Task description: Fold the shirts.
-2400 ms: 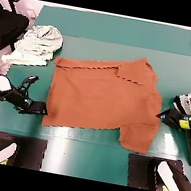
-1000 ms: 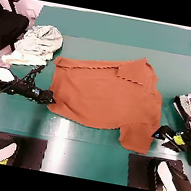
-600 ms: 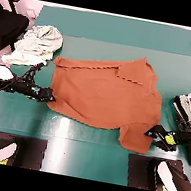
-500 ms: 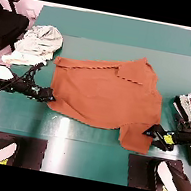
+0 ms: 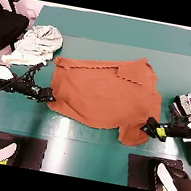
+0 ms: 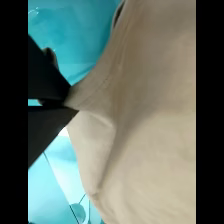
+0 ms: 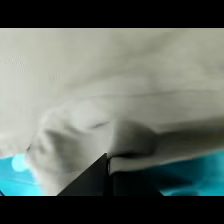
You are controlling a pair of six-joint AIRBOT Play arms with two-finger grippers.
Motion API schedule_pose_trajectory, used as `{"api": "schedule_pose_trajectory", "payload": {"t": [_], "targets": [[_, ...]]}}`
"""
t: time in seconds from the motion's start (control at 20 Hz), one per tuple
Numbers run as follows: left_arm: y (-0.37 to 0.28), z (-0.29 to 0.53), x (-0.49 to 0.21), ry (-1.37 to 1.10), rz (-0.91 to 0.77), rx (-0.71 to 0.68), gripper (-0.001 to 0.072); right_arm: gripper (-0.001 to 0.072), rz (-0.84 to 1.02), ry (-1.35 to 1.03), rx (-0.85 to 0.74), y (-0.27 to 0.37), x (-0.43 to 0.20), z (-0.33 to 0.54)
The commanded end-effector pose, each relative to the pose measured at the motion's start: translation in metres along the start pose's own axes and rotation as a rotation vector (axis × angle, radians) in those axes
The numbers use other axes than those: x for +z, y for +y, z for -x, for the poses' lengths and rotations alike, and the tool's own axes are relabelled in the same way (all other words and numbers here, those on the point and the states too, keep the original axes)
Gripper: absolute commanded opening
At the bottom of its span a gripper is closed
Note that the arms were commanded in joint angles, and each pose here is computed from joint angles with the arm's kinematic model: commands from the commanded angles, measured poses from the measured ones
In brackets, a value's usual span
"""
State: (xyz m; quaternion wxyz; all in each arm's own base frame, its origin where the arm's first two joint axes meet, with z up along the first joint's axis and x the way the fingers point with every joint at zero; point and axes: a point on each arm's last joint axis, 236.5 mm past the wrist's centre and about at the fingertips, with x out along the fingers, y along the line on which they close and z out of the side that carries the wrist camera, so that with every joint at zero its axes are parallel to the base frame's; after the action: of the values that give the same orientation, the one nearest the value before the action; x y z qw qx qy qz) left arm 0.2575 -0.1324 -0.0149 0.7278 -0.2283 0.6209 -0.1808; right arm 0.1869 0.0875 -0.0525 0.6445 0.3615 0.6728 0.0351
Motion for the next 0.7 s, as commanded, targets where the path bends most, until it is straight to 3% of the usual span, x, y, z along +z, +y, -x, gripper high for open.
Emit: {"api": "schedule_pose_trajectory", "payload": {"t": [0.0, 0.25, 0.65], "targets": [[-0.005, 0.001, -0.008, 0.034, 0.046, -0.019, 0.0030, 0.0020, 0.138, 0.028, 0.026, 0.041, -0.007, 0.030], [-0.033, 0.030, 0.011, 0.008, 0.050, -0.053, 0.0030, 0.0019, 0.271, -0.210, 0.095, 0.096, 0.012, 0.096], [-0.041, 0.077, 0.076, -0.230, 0.084, 0.025, 0.0029, 0.0020, 0.249, -0.325, 0.190, 0.124, 0.092, 0.124]]}}
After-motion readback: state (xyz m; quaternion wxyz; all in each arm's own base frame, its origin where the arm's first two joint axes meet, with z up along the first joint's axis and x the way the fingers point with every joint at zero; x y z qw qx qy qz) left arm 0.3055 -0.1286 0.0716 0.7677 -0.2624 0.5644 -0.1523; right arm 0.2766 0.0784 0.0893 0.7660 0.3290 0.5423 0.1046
